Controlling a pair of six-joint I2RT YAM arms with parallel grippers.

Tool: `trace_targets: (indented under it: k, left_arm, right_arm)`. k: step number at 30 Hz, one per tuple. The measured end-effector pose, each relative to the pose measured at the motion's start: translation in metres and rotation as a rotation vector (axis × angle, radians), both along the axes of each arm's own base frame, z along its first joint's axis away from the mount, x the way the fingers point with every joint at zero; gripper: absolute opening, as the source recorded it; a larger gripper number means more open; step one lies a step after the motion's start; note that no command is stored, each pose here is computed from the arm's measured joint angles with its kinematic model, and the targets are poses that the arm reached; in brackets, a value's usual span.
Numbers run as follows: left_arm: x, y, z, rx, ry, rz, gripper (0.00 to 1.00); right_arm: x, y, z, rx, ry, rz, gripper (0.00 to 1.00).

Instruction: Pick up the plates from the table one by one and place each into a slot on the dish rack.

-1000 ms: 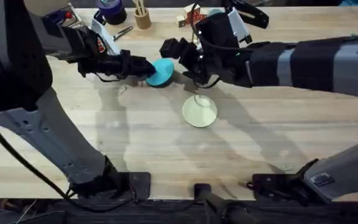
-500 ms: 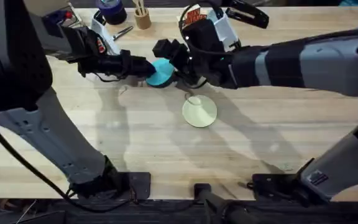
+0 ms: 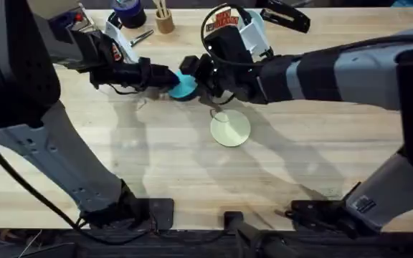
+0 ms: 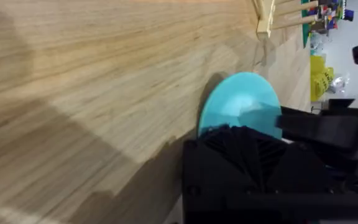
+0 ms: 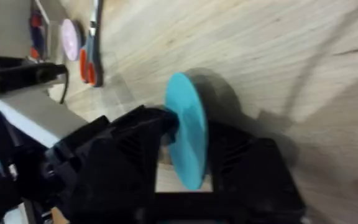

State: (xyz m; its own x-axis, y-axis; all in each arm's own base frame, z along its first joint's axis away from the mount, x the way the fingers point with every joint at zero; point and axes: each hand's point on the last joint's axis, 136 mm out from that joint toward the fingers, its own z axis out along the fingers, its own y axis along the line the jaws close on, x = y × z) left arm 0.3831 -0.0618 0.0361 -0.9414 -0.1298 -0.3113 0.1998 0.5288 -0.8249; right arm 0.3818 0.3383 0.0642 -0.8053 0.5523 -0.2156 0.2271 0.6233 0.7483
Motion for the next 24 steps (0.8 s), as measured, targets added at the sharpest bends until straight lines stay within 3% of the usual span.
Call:
trace_targets:
  k: [3,6,20,24]
  left_arm:
    - [0.000,0.001,0.000,0.000,-0.001,0.002,0.038]
    - [0.001,0.003,0.001,-0.004,-0.003,0.007,0.038]
    - [-0.003,0.004,0.003,-0.011,0.019,0.009,0.039]
    - [-0.012,0.006,0.008,0.046,0.048,0.007,0.039]
  right_arm:
    - [-0.001,-0.002,-0.006,-0.015,0.012,-0.005,0.196]
    - [-0.001,-0.002,-0.005,-0.011,0.011,-0.002,0.047]
    - [-0.003,0.002,-0.003,-0.035,-0.028,0.071,0.032]
    - [-0.008,0.001,0.005,-0.069,-0.056,0.126,0.032]
